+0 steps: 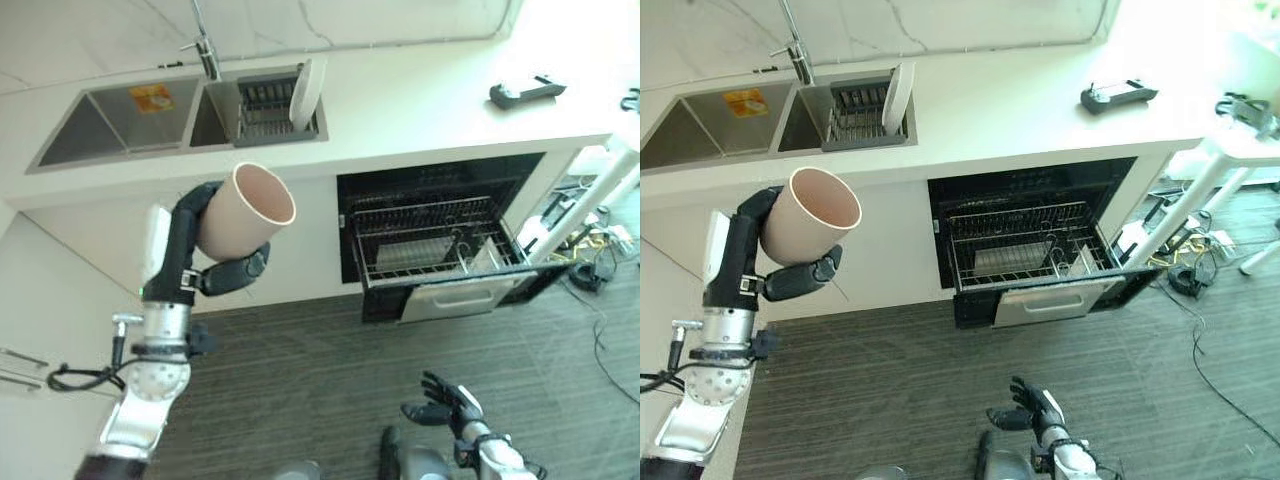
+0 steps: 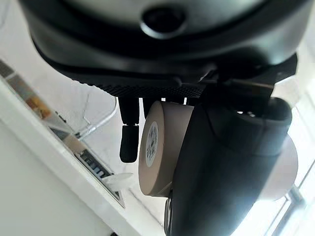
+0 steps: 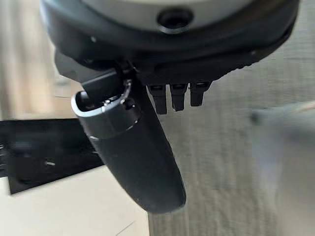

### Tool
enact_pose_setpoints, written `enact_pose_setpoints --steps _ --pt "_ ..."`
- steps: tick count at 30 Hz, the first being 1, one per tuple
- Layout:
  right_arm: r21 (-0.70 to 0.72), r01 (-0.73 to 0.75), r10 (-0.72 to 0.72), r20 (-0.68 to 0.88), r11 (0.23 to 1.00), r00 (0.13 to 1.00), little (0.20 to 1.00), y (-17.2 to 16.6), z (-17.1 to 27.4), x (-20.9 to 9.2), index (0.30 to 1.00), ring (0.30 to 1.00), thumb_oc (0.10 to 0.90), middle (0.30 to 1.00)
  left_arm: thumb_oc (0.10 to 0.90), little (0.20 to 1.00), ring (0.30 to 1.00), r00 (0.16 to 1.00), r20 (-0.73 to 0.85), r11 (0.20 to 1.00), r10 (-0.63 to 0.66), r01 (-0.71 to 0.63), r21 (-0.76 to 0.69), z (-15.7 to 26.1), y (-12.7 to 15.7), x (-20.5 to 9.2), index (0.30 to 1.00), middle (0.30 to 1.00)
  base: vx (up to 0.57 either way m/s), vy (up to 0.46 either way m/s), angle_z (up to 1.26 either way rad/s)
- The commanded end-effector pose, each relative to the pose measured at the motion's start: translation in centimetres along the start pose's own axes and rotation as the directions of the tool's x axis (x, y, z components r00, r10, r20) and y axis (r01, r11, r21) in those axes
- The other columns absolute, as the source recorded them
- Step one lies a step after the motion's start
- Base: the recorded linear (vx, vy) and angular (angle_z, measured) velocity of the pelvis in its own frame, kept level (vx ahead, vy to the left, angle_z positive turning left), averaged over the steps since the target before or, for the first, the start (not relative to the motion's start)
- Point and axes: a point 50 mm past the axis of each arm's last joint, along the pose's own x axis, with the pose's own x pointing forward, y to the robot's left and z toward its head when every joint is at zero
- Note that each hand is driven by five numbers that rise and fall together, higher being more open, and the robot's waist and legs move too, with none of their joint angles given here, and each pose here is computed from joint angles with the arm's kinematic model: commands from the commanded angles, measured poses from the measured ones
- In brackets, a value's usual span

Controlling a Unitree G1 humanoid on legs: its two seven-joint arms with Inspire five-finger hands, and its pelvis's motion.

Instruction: Place the dishes in the dishwasher.

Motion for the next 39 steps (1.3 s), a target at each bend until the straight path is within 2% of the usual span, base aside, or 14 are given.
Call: enact_pose_setpoints --steps 1,7,12,17,22,28,30,33,39 --pt "0.032 0.113 -0.115 0.086 0.993 0.99 0.9 -2.5 1.2 -0.2 0.9 0.9 0.8 0.9 0.4 0.3 0.3 0.919 0.373 0.991 0.129 -0.107 -0.081 6.3 2.3 5.1 0.3 0.3 0.22 -0.277 1.15" --pt "0.063 0.144 -0.147 0.051 0.988 0.988 0.9 -2.4 0.1 -0.5 0.9 0.9 0.8 0.9 0.4 0.3 0.3 0.92 0.376 0.992 0.116 -0.086 -0.095 6.8 1.5 5.7 0.3 0.3 0.12 -0.051 0.79" --pt "0.002 0.067 -0.067 0.086 0.998 0.994 0.9 -0.5 0.7 -0.1 0.9 0.9 0.8 0.9 0.4 0.3 0.3 0.928 0.356 0.994 0.11 -0.098 -0.051 6.0 1.3 3.5 0.3 0.3 0.04 0.091 -0.61" --pt "0.003 0.05 -0.05 0.084 0.999 0.995 0.9 -0.3 0.5 -0.2 0.9 0.9 0.8 0.9 0.4 0.3 0.3 0.927 0.362 0.995 0.1 -0.093 -0.037 5.9 1.2 4.4 0.3 0.3 -0.01 -0.007 0.06" --pt "0.01 0.017 -0.017 0.042 1.0 0.999 0.9 0.2 0.0 0.1 0.9 0.9 0.8 0.9 0.4 0.3 0.3 0.925 0.364 0.994 0.109 -0.112 -0.011 5.9 1.9 5.1 0.3 0.3 0.03 -0.304 0.4" --pt "-0.04 -0.11 0.11 0.008 0.993 0.994 0.9 1.4 0.6 0.7 0.9 0.9 0.8 0.9 0.4 0.3 0.3 0.939 0.316 0.99 0.137 -0.14 -0.016 5.5 3.0 4.5 0.3 0.3 -0.08 -0.541 0.09" --pt "-0.027 -0.095 0.095 0.002 0.995 0.995 0.9 1.5 0.5 0.7 0.9 0.9 0.8 0.9 0.4 0.3 0.3 0.935 0.327 0.991 0.136 -0.135 -0.025 5.8 2.9 4.3 0.3 0.3 -0.12 -0.432 -0.04" --pt "0.055 0.013 -0.013 -0.001 0.998 1.0 0.9 -0.1 0.0 0.4 0.9 0.9 0.8 0.9 0.4 0.3 0.3 0.927 0.351 0.991 0.132 -0.11 -0.081 6.3 2.7 5.1 0.3 0.3 -0.08 -0.222 0.4" --pt "0.145 0.068 -0.071 0.019 0.987 0.997 0.9 -1.2 -0.2 0.2 0.9 0.9 0.8 0.9 0.4 0.3 0.3 0.93 0.355 0.991 0.094 -0.051 -0.127 6.3 1.7 5.0 0.3 0.3 0.0 0.051 0.1"
